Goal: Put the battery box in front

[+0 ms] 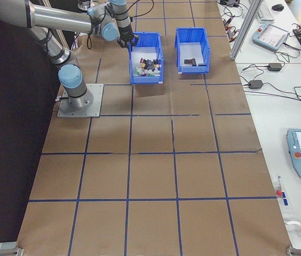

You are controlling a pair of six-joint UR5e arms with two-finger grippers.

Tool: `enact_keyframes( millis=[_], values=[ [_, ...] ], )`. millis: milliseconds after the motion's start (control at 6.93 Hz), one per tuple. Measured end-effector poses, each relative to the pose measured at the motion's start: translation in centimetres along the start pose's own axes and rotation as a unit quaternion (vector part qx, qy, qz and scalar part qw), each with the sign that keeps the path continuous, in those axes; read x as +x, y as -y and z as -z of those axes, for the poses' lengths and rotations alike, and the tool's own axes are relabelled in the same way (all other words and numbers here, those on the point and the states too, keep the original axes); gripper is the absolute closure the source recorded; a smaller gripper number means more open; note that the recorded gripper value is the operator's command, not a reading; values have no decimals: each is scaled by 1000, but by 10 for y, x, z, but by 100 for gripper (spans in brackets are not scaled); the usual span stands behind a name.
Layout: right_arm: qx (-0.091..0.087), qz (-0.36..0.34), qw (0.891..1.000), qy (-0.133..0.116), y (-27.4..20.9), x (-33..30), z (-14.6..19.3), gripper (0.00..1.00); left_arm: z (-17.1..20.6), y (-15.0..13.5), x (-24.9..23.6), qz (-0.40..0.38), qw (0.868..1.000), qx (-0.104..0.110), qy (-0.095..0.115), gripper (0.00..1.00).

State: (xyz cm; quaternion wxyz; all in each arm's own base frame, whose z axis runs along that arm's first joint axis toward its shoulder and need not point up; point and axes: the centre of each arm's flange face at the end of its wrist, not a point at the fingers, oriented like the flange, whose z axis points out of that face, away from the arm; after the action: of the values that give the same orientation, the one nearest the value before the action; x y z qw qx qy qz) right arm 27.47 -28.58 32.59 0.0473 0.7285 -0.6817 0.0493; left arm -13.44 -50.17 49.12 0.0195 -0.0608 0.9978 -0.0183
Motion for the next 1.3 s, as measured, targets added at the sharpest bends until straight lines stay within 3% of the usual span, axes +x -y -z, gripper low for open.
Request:
enact_keyframes(
  millis=[288, 577, 721, 865, 1010, 1298],
  values=[
    [-21, -5, 1000, 5, 36, 3, -14, 100, -2, -29, -2, -48, 999, 0, -5, 0],
    [-29, -20, 999, -1, 52, 2, -27, 100, -2, -46, -5, -95, 995, 3, -4, 0],
    [-33, -23, 999, -2, 54, 1, -29, 85, -4, -46, -9, -106, 994, 2, -1, 0],
    [-35, -23, 999, 0, 54, 1, -31, 8, -8, -44, -10, -109, 994, -1, 0, 0],
    [-35, -24, 999, 3, 54, 0, -33, 0, -10, -43, -13, -109, 994, -3, 1, 0],
    [-39, -23, 999, 5, 54, 0, -33, 0, -12, -40, -20, -104, 995, -5, 3, 0]
  ],
)
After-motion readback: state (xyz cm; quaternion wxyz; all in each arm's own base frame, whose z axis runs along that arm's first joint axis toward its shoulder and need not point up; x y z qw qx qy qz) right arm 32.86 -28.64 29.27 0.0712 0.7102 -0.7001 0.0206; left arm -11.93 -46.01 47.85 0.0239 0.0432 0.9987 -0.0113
